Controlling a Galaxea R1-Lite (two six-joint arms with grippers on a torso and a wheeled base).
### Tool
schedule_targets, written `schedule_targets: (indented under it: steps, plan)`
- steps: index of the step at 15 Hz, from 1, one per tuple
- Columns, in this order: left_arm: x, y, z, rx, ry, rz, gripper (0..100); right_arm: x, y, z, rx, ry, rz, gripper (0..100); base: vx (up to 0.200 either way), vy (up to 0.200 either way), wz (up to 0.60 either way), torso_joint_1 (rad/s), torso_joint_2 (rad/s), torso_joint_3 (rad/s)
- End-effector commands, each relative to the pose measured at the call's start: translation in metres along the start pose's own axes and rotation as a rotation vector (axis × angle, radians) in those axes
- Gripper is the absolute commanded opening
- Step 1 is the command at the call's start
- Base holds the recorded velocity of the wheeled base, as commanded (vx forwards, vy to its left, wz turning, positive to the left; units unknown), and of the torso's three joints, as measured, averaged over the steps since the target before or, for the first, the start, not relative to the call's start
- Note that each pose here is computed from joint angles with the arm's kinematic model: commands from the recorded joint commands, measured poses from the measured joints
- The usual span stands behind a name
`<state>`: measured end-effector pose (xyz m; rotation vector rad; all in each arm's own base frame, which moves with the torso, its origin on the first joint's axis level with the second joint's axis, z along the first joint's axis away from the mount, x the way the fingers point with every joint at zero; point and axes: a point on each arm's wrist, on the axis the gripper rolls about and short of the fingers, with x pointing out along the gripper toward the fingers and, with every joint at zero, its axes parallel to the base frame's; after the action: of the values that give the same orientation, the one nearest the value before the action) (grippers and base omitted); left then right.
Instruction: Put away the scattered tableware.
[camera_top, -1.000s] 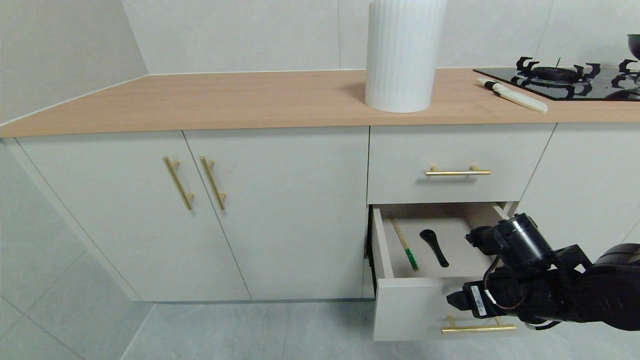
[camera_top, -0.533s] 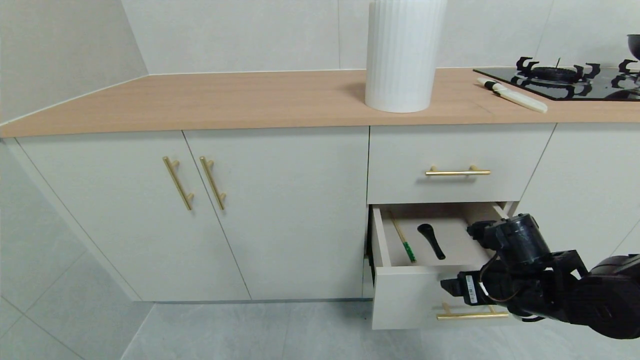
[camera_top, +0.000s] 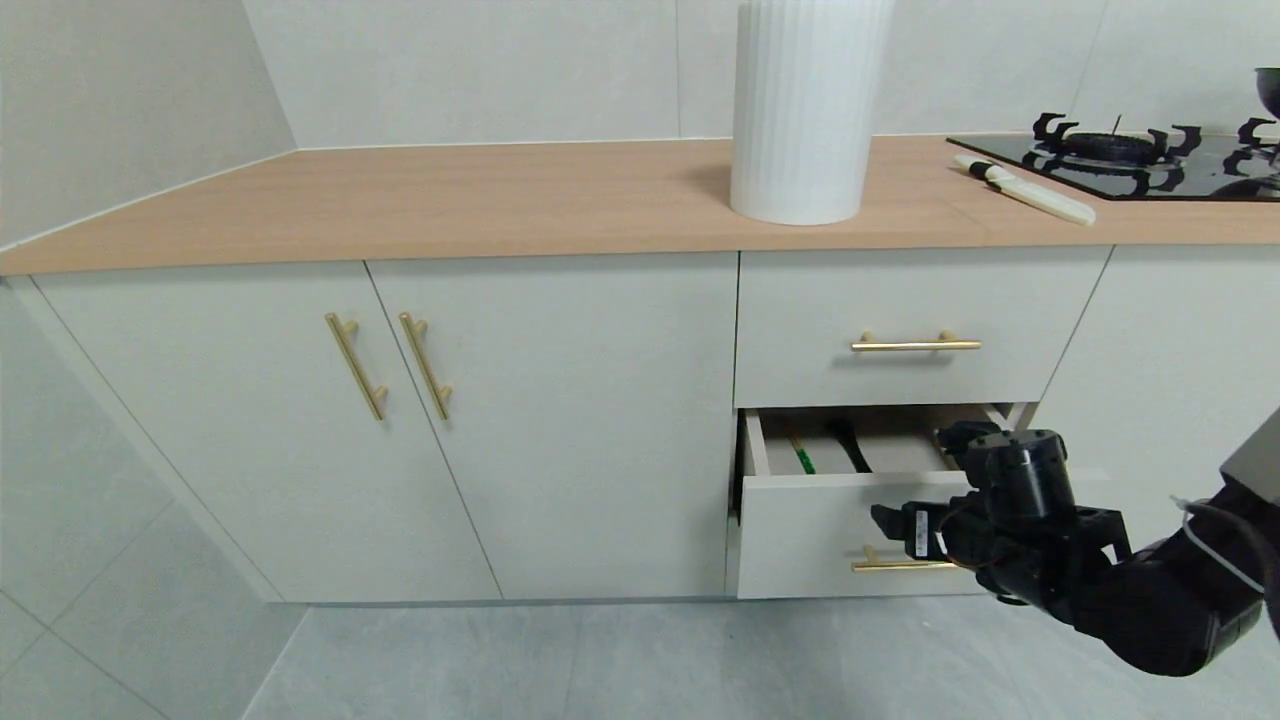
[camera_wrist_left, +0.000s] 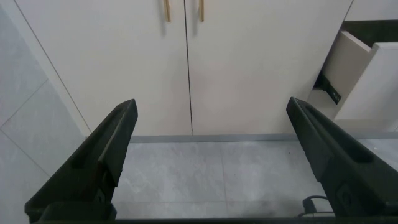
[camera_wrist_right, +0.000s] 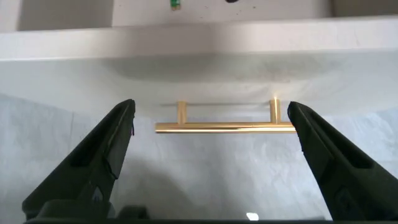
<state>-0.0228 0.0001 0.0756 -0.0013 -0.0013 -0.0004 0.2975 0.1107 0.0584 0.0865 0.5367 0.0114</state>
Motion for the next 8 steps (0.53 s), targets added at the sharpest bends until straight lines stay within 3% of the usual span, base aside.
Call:
schedule_targets:
  steps: [1, 4, 8]
  plan:
    - [0.0, 0.0, 0.0, 0.0, 0.0, 0.0, 100, 0.019, -0.004, -0.014, 0.018, 0.014, -0.019, 100, 0.0, 0.0, 0.0, 0.0, 0.0, 0.0]
    - [0.0, 0.0, 0.0, 0.0, 0.0, 0.0, 100, 0.039, -0.005, -0.016, 0.077, -0.102, -0.005, 100, 0.0, 0.0, 0.0, 0.0, 0.0, 0.0]
    - [0.0, 0.0, 0.0, 0.0, 0.0, 0.0, 100, 0.061, -0.01, -0.016, 0.111, -0.184, -0.042, 100, 0.0, 0.0, 0.0, 0.0, 0.0, 0.0]
